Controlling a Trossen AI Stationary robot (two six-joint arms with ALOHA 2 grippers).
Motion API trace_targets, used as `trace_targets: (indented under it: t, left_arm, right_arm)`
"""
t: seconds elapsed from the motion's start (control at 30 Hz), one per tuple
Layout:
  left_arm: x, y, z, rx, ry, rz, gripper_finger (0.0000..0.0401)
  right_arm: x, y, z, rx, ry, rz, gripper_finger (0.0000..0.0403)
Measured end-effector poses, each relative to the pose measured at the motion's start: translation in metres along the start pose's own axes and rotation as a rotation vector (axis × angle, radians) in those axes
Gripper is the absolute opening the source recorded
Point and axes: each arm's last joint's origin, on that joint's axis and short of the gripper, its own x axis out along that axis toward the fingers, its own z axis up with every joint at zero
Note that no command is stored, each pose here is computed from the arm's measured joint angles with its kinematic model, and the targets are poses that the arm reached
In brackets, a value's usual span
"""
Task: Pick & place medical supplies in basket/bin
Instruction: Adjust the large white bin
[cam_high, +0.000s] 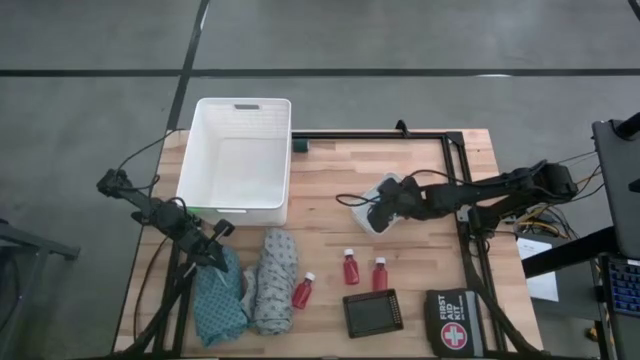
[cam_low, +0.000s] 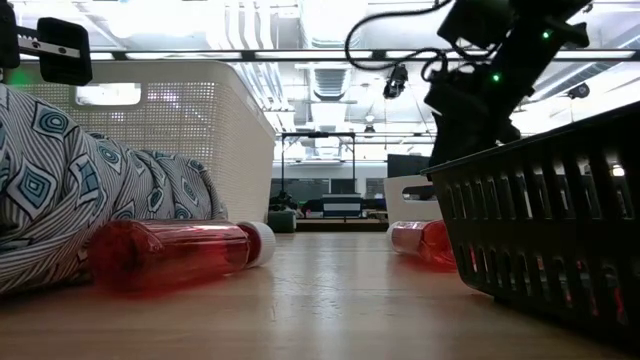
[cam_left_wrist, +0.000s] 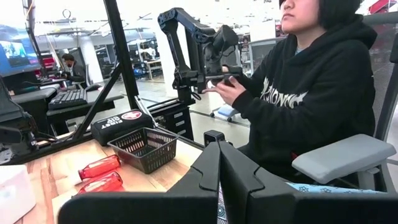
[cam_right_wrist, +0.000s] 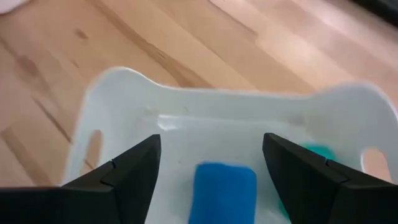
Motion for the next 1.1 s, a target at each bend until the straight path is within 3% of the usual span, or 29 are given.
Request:
trace_targets:
  t: [0.3, 0.53, 0.77, 1.1]
  left_arm:
    - [0.0, 0.0, 0.0, 0.0, 0.0, 0.0, 0.0006]
    - [0.0, 0.0, 0.0, 0.0, 0.0, 0.0, 0.0006]
    - [0.0, 0.0, 0.0, 0.0, 0.0, 0.0, 0.0006]
    - [0.0, 0.0, 0.0, 0.0, 0.0, 0.0, 0.0006]
  right_arm:
    - [-0.004, 0.004, 0.007, -0.085, -0.023, 0.042, 0.0277]
    - [-0.023, 0.006, 0.02, -0.198, -0.229, 0.204, 0.0288]
    - [-0.04, -0.01, 0.015, -0.333, -0.377, 0.399, 0.0306]
    - [-0.051, -0.028, -0.002, -0.303, -0.478, 0.479, 0.0301]
